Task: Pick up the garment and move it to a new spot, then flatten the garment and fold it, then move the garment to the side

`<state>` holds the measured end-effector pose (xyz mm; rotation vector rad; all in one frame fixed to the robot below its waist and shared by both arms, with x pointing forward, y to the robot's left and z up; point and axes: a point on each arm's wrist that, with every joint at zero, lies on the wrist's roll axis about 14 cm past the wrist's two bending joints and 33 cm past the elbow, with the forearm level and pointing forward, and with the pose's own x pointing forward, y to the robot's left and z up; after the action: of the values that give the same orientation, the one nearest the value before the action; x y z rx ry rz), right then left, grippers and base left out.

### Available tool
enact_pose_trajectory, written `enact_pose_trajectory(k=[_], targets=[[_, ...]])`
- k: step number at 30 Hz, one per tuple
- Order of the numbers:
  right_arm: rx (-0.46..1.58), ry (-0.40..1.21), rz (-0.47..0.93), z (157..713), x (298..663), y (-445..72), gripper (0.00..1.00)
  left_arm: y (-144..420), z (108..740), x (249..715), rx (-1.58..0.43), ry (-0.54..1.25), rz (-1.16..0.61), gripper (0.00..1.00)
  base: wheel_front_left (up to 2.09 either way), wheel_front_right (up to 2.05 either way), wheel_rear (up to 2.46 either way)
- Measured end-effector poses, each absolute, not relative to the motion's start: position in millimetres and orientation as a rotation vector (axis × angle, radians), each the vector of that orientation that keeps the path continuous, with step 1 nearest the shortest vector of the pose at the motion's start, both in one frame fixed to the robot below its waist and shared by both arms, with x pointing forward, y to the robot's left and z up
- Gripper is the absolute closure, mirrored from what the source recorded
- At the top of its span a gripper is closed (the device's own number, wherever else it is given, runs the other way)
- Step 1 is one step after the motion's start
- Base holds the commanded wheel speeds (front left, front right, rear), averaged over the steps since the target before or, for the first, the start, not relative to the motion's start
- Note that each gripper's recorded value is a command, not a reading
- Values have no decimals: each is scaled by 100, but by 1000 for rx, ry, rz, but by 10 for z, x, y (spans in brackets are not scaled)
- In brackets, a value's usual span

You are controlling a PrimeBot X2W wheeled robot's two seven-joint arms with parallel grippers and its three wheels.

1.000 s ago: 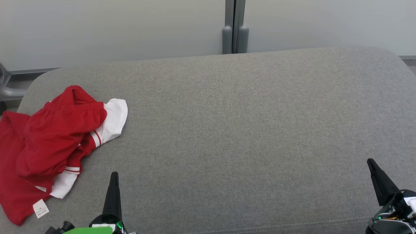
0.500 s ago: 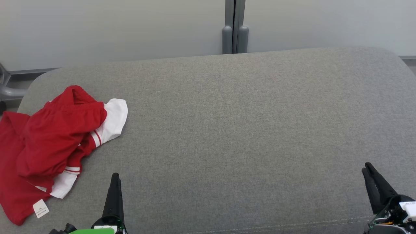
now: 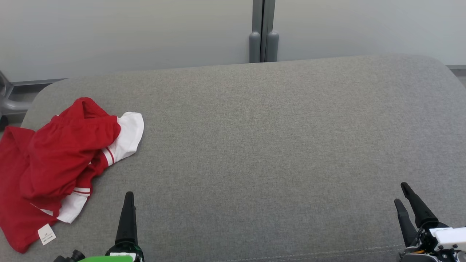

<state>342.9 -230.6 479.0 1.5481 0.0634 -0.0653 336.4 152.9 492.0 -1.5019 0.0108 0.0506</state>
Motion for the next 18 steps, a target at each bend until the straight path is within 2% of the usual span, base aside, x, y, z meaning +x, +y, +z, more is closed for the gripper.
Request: enact_pose_trajectory(k=[18], targets=[[1162, 33, -50, 5000, 3506, -2206, 0, 1540, 5083, 3371, -1128, -31, 7, 0, 0, 0, 0]])
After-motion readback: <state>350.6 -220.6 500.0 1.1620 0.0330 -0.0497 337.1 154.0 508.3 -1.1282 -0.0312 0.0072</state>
